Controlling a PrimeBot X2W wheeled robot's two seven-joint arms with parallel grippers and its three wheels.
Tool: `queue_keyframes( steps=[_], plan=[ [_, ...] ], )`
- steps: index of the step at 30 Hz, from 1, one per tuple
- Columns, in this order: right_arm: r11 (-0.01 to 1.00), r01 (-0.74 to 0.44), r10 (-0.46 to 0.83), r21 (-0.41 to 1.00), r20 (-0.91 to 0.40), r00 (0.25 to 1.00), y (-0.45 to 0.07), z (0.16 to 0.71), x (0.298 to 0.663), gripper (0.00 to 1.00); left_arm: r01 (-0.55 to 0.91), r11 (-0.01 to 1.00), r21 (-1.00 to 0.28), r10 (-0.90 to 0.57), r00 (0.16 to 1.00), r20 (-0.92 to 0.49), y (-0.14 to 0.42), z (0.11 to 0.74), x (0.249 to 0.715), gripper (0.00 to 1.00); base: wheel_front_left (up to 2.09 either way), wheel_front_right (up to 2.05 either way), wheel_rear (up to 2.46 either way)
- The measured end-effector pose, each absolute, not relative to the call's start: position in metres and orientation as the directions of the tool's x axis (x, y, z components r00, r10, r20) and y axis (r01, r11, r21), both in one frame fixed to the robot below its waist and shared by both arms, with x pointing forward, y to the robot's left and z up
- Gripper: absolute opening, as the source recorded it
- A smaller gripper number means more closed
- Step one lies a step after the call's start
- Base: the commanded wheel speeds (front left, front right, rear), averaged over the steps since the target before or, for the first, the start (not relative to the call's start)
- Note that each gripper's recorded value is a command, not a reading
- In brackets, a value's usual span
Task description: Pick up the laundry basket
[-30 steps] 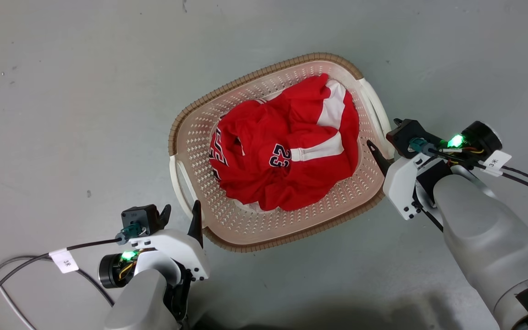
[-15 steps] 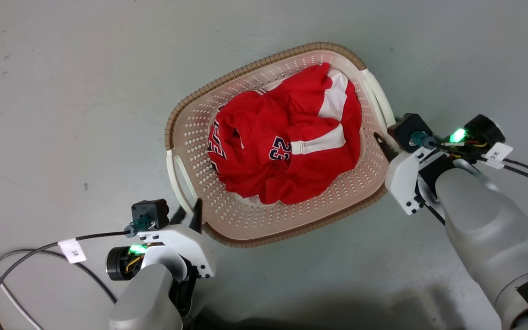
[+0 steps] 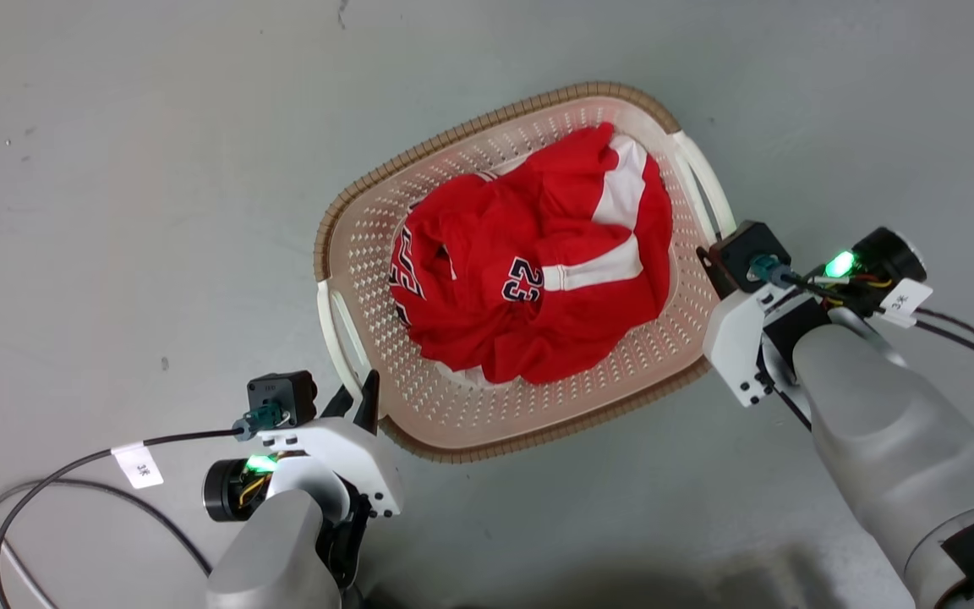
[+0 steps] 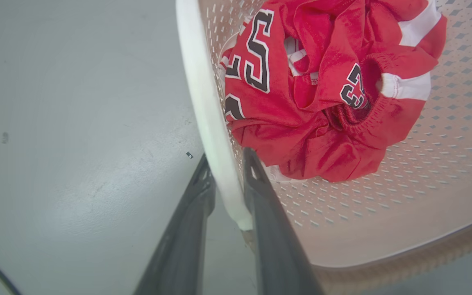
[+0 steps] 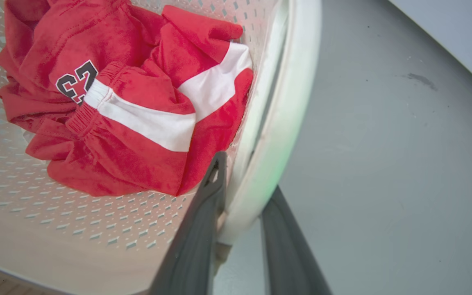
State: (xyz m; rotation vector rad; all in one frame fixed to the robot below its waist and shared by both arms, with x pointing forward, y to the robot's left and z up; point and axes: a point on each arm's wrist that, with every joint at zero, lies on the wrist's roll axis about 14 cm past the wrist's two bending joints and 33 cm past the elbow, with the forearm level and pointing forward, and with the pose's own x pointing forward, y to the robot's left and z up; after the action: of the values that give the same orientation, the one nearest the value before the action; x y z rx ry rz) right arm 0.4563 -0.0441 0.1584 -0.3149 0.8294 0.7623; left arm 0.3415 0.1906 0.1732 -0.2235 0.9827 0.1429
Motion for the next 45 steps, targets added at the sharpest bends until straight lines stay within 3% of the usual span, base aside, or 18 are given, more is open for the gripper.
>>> queue_keyframes(
  steps=[33, 45],
  plan=[
    [0.771, -0.636, 0.384, -0.039, -0.768, 0.513, -0.077, 0.264, 0.399, 0.0, -0.095, 0.982, -0.161, -0.048, 0.706, -0.707, 0.178, 0.261, 0.368, 0.0, 0.0, 0.0, 0.0],
    [0.801, -0.598, 0.359, -0.037, -0.77, 0.527, -0.085, 0.292, 0.368, 0.0, -0.013, 0.99, -0.142, -0.088, 0.728, -0.68, 0.173, 0.288, 0.369, 0.0, 0.0, 0.0, 0.0]
  ],
)
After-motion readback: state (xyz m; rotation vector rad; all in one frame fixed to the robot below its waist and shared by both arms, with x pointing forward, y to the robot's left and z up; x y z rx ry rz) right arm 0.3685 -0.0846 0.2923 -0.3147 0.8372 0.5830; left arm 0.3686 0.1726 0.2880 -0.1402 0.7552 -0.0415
